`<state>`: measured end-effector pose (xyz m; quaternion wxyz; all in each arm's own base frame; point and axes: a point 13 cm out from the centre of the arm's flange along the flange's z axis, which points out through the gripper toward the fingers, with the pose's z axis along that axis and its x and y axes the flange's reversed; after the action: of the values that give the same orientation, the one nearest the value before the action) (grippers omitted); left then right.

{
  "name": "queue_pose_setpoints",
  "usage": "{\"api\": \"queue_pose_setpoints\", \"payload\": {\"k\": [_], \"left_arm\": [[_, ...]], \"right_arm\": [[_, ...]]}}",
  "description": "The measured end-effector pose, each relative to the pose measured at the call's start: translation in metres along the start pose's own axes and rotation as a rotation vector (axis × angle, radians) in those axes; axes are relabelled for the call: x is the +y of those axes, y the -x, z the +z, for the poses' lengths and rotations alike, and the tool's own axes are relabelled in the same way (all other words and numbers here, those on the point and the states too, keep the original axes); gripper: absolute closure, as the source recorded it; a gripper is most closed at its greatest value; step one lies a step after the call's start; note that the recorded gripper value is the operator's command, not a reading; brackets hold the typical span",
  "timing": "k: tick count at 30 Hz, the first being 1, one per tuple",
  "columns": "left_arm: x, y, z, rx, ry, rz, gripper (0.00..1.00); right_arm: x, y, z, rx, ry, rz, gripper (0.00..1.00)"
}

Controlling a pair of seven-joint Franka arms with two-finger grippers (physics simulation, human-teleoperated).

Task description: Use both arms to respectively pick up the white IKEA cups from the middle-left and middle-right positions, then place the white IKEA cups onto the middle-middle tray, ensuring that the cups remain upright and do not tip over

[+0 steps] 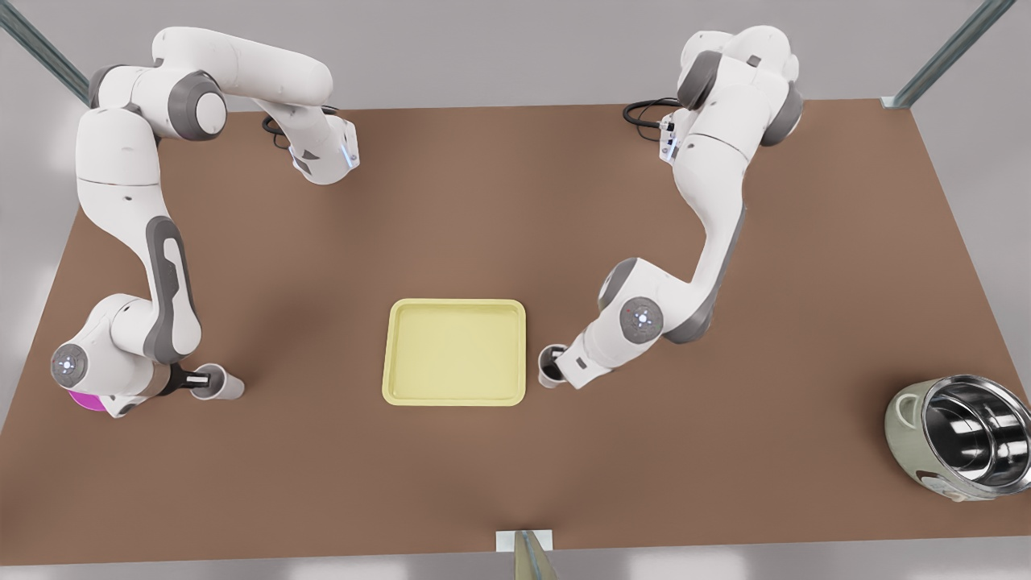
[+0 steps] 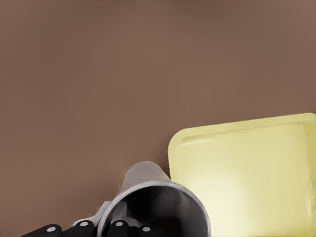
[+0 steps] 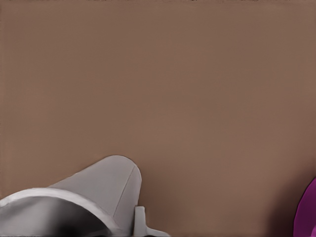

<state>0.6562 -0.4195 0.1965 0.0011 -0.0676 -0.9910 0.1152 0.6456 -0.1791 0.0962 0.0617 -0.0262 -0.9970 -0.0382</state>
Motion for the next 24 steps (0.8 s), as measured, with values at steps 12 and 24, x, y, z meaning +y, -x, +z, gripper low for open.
{"api": "queue_pose_setpoints", "payload": {"k": [12, 24], "left_arm": [[-0.072, -0.022, 0.061, 0.046, -0.034, -0.186, 0.75], [-0.121, -0.023, 0.086, 0.012, -0.076, -0.282, 0.72]], "right_arm": [[0.19, 0.018, -0.058, -0.052, 0.173, -0.207, 0.79], [0.431, -0.049, -0.019, 0.01, 0.113, -0.377, 0.79]]}}
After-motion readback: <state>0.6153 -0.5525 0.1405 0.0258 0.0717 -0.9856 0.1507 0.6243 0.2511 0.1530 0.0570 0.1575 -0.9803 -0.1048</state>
